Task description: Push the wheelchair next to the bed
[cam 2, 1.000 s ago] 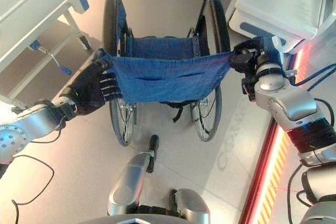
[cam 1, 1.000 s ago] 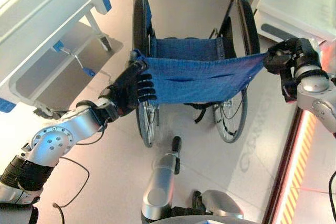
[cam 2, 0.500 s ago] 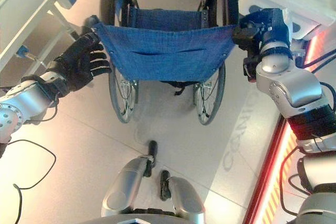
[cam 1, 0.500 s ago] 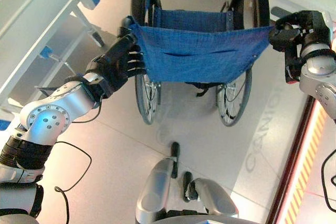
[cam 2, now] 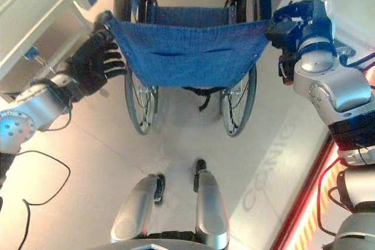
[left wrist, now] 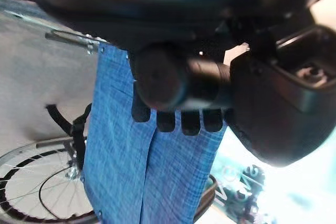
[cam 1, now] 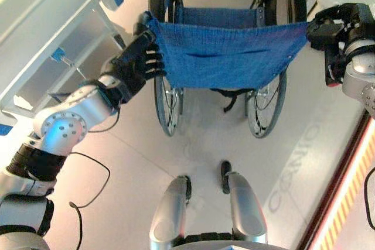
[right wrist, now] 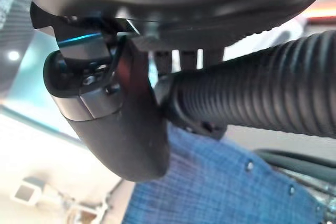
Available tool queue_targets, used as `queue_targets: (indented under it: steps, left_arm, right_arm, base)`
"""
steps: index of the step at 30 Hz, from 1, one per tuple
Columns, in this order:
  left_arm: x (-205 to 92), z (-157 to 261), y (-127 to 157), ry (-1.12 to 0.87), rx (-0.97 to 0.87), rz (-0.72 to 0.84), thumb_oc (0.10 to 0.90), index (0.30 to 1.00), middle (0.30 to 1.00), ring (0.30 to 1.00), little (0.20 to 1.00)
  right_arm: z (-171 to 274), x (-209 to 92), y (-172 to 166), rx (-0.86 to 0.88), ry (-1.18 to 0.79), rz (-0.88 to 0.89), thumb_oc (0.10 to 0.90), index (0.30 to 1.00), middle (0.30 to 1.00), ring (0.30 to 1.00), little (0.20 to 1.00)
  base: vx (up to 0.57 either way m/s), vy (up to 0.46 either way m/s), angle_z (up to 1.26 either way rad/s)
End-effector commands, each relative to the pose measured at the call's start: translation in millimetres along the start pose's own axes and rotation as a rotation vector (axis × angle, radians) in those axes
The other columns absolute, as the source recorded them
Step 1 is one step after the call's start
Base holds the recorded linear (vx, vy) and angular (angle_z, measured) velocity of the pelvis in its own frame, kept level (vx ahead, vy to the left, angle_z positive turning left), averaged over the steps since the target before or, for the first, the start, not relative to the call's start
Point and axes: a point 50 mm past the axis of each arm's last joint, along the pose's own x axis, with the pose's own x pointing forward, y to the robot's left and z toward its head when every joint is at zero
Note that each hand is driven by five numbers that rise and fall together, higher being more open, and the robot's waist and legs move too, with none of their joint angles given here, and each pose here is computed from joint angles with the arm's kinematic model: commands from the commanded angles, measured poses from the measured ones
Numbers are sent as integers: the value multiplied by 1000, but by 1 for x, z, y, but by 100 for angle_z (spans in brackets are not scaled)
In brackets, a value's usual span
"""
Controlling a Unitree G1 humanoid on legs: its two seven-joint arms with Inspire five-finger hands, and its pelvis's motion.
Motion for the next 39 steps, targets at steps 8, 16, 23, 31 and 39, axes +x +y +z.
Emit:
queue_targets:
  steps: [8, 16, 23, 31, 39]
  left_arm:
    - [-25, 50, 7, -300, -91, -26, 400, 300, 300, 300, 300]
    - [-30, 30, 22, -272, -84, 6, 400, 300, 300, 300, 300]
    - [-27, 28, 30, -215, -60, 40, 400, 300, 300, 300, 300]
    - [-23, 34, 27, -188, -50, 4, 400, 300, 300, 300, 300]
    - [-17, 55, 8, -283, -94, -36, 400, 300, 300, 300, 300]
  right_arm:
    - [20, -34, 64, 190, -111, 374, 400, 300, 300, 300, 300]
    - [-15, -35, 79, 215, -65, 413, 400, 300, 300, 300, 300]
    - [-23, -39, 93, 239, -5, 457, 400, 300, 300, 300, 300]
    - [-27, -43, 102, 257, 47, 429, 400, 300, 300, 300, 300]
    - [3, -28, 89, 234, -84, 392, 400, 300, 300, 300, 300]
  base:
    - [384, -122, 2]
    - [668, 17, -40]
    - [648, 111, -35]
    - [465, 169, -2]
    - [186, -52, 19]
